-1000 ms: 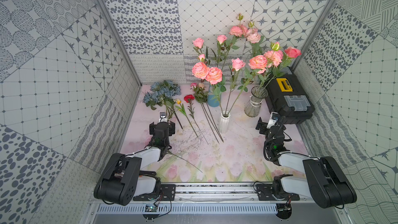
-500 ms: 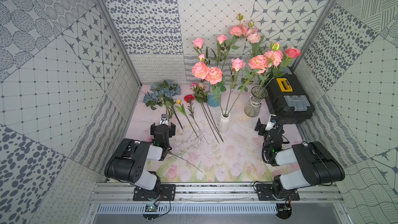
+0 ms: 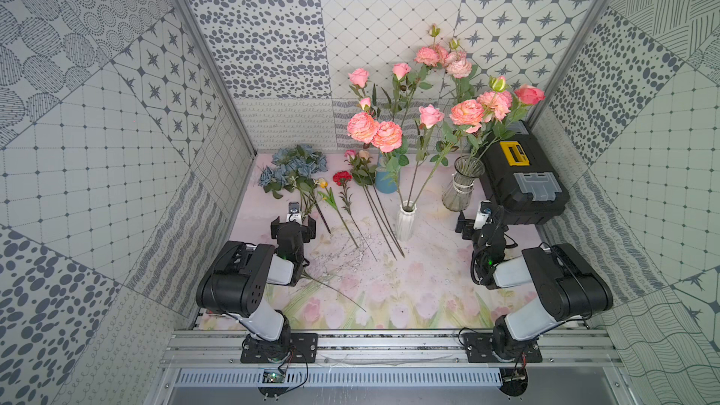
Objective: Place the pink flowers into the vase
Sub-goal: Reset both arms
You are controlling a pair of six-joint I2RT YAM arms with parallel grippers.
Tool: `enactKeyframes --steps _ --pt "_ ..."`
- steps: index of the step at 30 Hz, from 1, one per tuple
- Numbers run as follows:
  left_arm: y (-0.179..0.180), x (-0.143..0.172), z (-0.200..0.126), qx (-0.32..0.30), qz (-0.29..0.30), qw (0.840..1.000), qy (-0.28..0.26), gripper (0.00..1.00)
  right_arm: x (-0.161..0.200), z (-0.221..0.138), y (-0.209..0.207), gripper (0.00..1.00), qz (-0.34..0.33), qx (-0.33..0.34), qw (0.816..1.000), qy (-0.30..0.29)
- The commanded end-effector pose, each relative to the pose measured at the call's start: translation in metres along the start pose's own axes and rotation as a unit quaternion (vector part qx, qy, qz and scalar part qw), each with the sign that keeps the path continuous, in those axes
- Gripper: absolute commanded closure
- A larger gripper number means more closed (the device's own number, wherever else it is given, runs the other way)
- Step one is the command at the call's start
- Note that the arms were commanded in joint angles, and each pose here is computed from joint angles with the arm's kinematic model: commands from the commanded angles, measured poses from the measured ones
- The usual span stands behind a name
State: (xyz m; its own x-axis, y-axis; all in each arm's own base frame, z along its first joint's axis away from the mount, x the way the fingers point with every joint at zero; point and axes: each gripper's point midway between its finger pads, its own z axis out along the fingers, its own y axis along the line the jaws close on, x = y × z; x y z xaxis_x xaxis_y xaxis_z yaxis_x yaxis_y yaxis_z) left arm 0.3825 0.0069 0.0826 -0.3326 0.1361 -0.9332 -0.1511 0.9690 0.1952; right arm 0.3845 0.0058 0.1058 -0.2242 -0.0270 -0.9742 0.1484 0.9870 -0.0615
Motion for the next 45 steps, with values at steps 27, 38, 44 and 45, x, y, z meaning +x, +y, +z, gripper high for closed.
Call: enactKeyframes --steps 27,38,44,45 --pt "0.0168 -0.0027 0.0144 -0.008 -0.054 0.998 0.027 0.01 -0.0065 0.0161 -0.0018 0.02 0.009 -0.012 1.000 0.024" --pt "0.0170 -0.0024 0.0143 -0.008 -0.054 0.998 0.027 0.01 -0.0058 0.0161 -0.0016 0.02 0.008 -0.013 1.000 0.025" --pt "0.0173 -0.0018 0.0143 -0.008 -0.054 0.998 0.028 0.02 -0.0063 0.0163 -0.0016 0.02 0.009 -0.013 1.000 0.025" --pt "0.0172 -0.0017 0.0144 -0.008 -0.054 0.998 0.028 0.01 -0.0065 0.0162 -0.0016 0.02 0.009 -0.013 1.000 0.024"
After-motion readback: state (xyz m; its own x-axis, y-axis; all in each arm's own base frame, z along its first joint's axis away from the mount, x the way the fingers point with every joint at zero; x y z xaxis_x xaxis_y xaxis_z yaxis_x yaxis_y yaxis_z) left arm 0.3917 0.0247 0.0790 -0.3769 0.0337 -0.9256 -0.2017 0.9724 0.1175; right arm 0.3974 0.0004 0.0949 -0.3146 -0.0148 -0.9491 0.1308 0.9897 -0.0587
